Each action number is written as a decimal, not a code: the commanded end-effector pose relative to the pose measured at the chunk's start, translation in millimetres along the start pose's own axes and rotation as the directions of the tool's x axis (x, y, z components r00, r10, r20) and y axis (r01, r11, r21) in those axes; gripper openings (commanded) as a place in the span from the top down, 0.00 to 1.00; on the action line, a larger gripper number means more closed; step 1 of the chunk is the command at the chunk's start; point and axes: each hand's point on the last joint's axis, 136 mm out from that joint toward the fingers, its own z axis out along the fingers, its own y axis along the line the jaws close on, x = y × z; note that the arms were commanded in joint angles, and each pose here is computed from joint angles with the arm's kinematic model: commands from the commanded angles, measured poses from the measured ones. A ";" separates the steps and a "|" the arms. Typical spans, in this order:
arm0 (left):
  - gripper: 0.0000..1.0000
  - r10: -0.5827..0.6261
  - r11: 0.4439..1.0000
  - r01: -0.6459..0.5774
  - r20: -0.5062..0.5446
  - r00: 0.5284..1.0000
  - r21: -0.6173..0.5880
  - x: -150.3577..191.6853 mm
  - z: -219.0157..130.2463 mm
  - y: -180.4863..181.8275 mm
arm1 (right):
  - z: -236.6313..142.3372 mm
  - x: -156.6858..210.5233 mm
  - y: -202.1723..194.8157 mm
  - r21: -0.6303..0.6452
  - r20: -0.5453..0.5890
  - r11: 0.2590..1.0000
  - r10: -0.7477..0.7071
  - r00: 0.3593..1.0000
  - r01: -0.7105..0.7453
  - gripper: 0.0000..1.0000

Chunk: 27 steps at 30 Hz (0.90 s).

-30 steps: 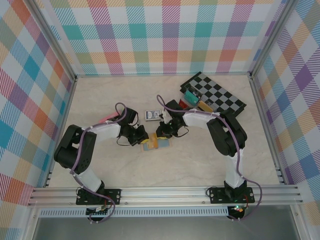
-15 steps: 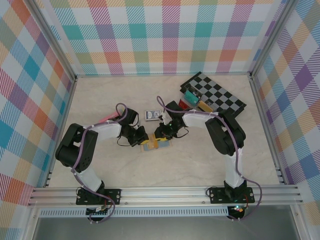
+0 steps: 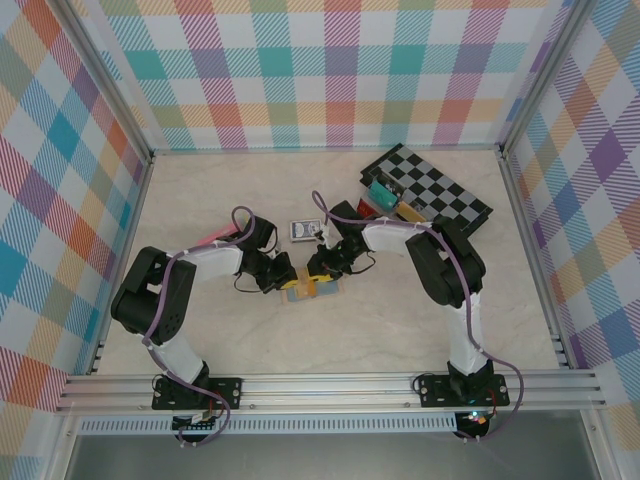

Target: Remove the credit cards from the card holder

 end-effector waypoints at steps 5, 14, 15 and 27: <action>0.94 -0.035 0.994 0.032 -0.028 0.999 -0.102 12.0 11.6 31.5 | 8.2 0.9 3.2 -0.026 -0.024 0.999 -0.023 0.999 0.022 0.84; 0.86 -0.043 0.995 0.041 -0.021 0.999 -0.090 12.1 6.9 26.5 | 0.8 -2.1 3.8 -0.001 0.014 0.999 -0.051 0.999 0.051 1.00; 0.82 -0.044 0.995 0.043 -0.015 0.999 -0.086 11.4 4.7 25.2 | -2.4 -2.2 4.4 0.006 0.024 0.998 -0.061 0.998 0.061 1.00; 0.51 -0.051 0.998 0.051 -0.002 0.999 0.026 7.0 -7.9 1.2 | -47.5 4.7 8.5 0.030 0.090 0.992 -0.123 0.988 0.121 1.00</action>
